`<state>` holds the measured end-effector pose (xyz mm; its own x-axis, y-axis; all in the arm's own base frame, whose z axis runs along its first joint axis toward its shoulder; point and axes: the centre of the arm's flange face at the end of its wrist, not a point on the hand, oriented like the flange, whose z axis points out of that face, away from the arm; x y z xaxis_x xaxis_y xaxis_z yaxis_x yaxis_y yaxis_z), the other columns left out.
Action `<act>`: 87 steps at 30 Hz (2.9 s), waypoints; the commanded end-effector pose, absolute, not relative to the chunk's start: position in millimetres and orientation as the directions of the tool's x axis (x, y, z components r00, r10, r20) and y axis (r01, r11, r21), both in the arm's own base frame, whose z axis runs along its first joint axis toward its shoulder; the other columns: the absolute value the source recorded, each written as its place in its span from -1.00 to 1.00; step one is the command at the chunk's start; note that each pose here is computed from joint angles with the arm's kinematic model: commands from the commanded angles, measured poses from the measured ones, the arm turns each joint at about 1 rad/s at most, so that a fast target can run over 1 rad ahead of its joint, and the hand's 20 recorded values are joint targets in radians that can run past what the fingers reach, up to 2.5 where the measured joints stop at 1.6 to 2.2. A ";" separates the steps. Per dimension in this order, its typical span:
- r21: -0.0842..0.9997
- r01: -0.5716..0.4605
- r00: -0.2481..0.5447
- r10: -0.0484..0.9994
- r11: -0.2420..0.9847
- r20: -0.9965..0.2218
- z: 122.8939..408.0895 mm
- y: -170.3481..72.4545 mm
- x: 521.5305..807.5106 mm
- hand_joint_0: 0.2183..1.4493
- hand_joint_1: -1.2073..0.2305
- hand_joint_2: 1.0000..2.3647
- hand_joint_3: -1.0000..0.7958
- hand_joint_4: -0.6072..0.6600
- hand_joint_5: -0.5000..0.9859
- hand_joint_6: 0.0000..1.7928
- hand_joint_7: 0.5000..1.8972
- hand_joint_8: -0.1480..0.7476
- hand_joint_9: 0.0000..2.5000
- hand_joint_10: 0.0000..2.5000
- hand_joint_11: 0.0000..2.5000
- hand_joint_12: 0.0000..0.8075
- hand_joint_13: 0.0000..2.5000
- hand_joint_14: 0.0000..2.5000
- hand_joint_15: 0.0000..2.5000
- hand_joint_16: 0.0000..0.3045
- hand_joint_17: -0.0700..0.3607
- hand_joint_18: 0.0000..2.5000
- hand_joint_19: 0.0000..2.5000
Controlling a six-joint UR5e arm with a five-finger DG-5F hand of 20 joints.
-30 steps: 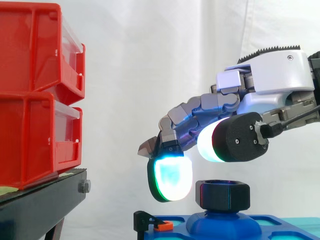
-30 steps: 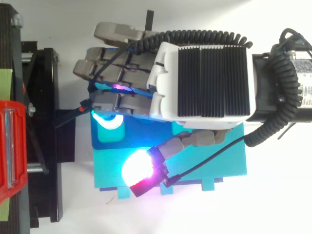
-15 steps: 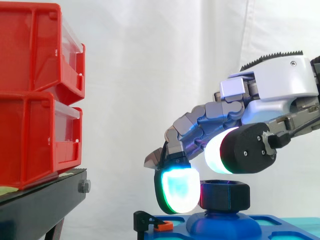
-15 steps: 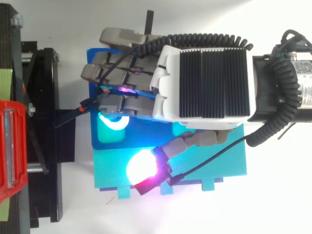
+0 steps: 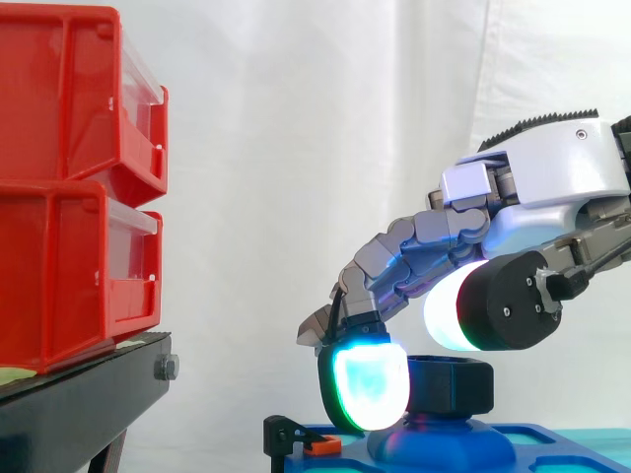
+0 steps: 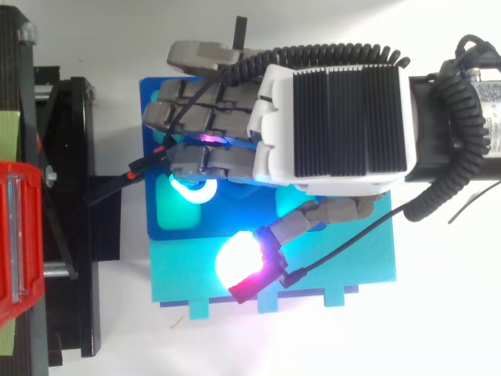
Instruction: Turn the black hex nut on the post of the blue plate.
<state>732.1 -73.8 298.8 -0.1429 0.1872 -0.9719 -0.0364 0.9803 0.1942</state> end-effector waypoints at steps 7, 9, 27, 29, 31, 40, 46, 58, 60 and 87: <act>0.190 -0.058 -0.137 0.180 0.980 -0.974 306.1 -91.3 731.8 -0.58 0.26 -1.00 -0.44 0.30 -0.62 -0.24 -0.32 -0.06 -0.71 -1.00 -0.94 -0.07 -0.72 -1.00 -0.94 -0.62 -0.07 -0.84 -0.91; 0.187 -0.064 -0.139 0.177 0.980 -0.974 306.0 -96.5 730.6 -0.58 0.26 -1.00 -0.44 0.30 -0.62 -0.24 -0.32 -0.07 -0.71 -1.00 -0.94 -0.06 -0.72 -1.00 -0.94 -0.62 -0.07 -0.84 -0.91; 0.213 -0.113 -0.134 0.197 0.971 -0.971 307.5 -151.2 718.9 -0.58 0.24 -1.00 -0.44 0.30 -0.62 -0.25 -0.30 -0.06 -0.71 -1.00 -0.94 -0.07 -0.71 -1.00 -0.93 -0.62 -0.07 -0.82 -0.90; 0.215 -0.112 -0.136 0.199 0.970 -0.970 306.8 -155.0 717.6 -0.58 0.24 -1.00 -0.44 0.30 -0.62 -0.25 -0.30 -0.07 -0.71 -1.00 -0.94 -0.07 -0.71 -1.00 -0.93 -0.62 -0.07 -0.82 -0.90; 0.218 -0.116 -0.131 0.203 0.969 -0.970 307.3 -161.4 716.3 -0.58 0.24 -1.00 -0.44 0.30 -0.62 -0.25 -0.30 -0.07 -0.71 -1.00 -0.94 -0.07 -0.71 -1.00 -0.93 -0.62 -0.07 -0.82 -0.90; 0.248 -0.137 -0.095 0.237 0.959 -0.967 312.0 -162.1 720.6 -0.58 0.24 -1.00 -0.44 0.29 -0.62 -0.26 -0.28 -0.07 -0.70 -1.00 -0.94 -0.07 -0.70 -1.00 -0.93 -0.62 -0.07 -0.81 -0.89; 0.267 -0.134 -0.065 0.261 0.954 -0.963 311.1 -151.8 728.8 -0.58 0.24 -1.00 -0.44 0.30 -0.61 -0.29 -0.23 -0.07 -0.70 -1.00 -0.94 -0.07 -0.70 -1.00 -0.93 -0.62 -0.08 -0.81 -0.88; 0.267 -0.102 -0.028 0.265 0.958 -0.964 302.9 -97.0 748.9 -0.58 0.25 -1.00 -0.44 0.29 -0.58 -0.44 -0.05 -0.06 -0.69 -1.00 -0.94 -0.06 -0.69 -1.00 -0.92 -0.62 -0.07 -0.81 -0.88; 0.267 -0.096 -0.031 0.265 0.959 -0.964 302.4 -89.4 749.8 -0.58 0.26 -1.00 -0.44 0.30 -0.58 -0.44 -0.07 -0.06 -0.69 -1.00 -0.94 -0.07 -0.69 -1.00 -0.92 -0.62 -0.07 -0.81 -0.88; 0.261 -0.064 -0.117 0.253 0.963 -0.960 294.7 -76.1 742.0 -0.58 0.26 -1.00 -0.44 0.27 -0.58 -0.38 -0.04 -0.06 -0.68 -1.00 -0.94 -0.07 -0.69 -1.00 -0.93 -0.63 -0.08 -0.81 -0.88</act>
